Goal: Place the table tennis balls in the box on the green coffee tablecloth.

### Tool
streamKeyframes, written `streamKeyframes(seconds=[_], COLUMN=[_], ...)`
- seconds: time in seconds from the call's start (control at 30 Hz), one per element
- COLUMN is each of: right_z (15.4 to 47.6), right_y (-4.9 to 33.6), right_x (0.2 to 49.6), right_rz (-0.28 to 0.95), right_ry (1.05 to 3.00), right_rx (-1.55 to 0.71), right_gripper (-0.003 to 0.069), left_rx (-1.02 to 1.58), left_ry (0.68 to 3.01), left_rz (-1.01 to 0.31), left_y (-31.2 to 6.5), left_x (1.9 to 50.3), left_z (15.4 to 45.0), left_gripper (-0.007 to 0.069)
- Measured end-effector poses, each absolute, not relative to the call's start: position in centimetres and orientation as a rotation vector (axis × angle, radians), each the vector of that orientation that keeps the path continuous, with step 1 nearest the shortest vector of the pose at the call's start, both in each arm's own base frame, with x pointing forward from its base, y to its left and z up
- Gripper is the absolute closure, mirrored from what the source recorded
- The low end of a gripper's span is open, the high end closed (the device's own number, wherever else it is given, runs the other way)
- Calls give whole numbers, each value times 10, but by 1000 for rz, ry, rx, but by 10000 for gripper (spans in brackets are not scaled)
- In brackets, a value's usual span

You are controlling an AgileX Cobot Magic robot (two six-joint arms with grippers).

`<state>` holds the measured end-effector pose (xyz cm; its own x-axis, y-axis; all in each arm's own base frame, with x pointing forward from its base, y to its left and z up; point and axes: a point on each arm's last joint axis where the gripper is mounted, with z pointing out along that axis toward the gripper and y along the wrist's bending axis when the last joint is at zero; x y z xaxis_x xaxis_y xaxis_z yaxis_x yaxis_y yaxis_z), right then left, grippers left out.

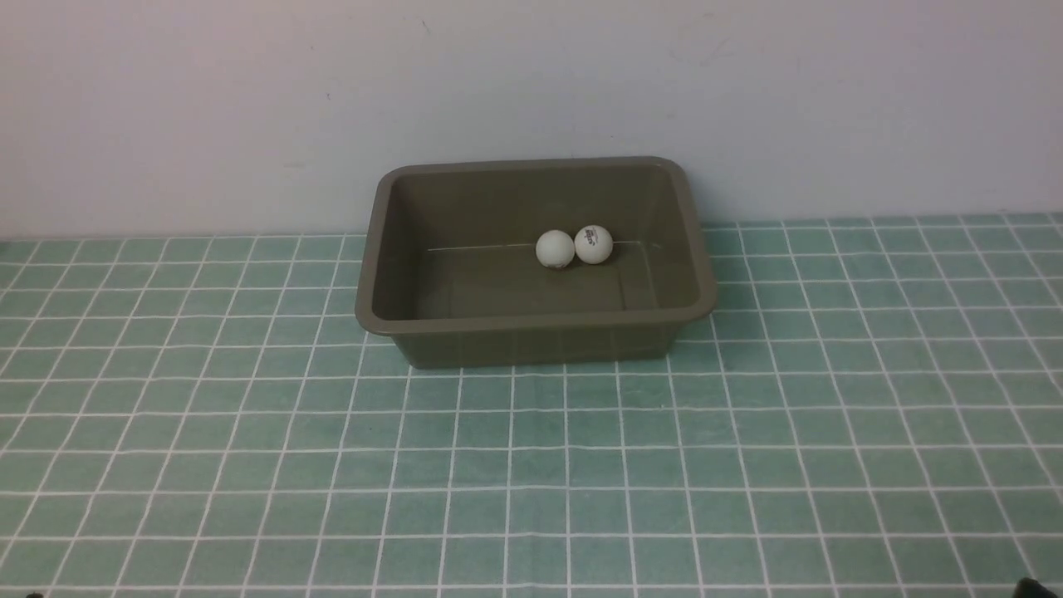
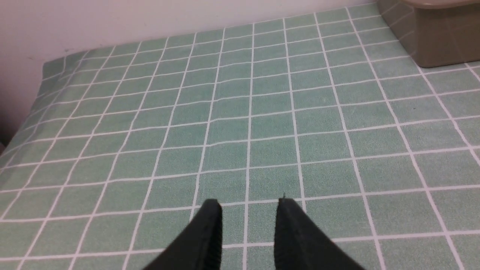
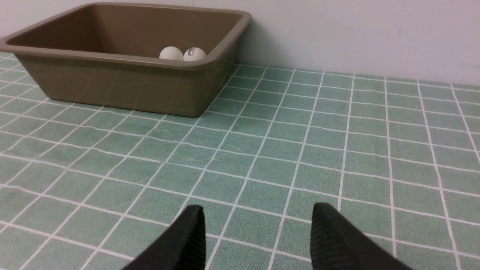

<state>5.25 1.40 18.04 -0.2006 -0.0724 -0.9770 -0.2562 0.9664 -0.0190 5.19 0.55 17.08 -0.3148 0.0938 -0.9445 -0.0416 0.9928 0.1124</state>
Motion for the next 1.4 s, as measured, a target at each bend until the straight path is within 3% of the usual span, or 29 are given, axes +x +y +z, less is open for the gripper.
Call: streamKeyframes(seconds=[0.9, 1.4], right_z=[180, 180], right_y=[14, 3], right_x=[53, 54], right_rz=[166, 15], right_ry=[1771, 1784], right_rx=[-242, -55], right_gripper=[303, 303], left_rx=[38, 38], left_ry=[1886, 1886], left_rz=[135, 135], left_y=[6, 6], left_x=[52, 52], left_z=[171, 171], left_gripper=[440, 440])
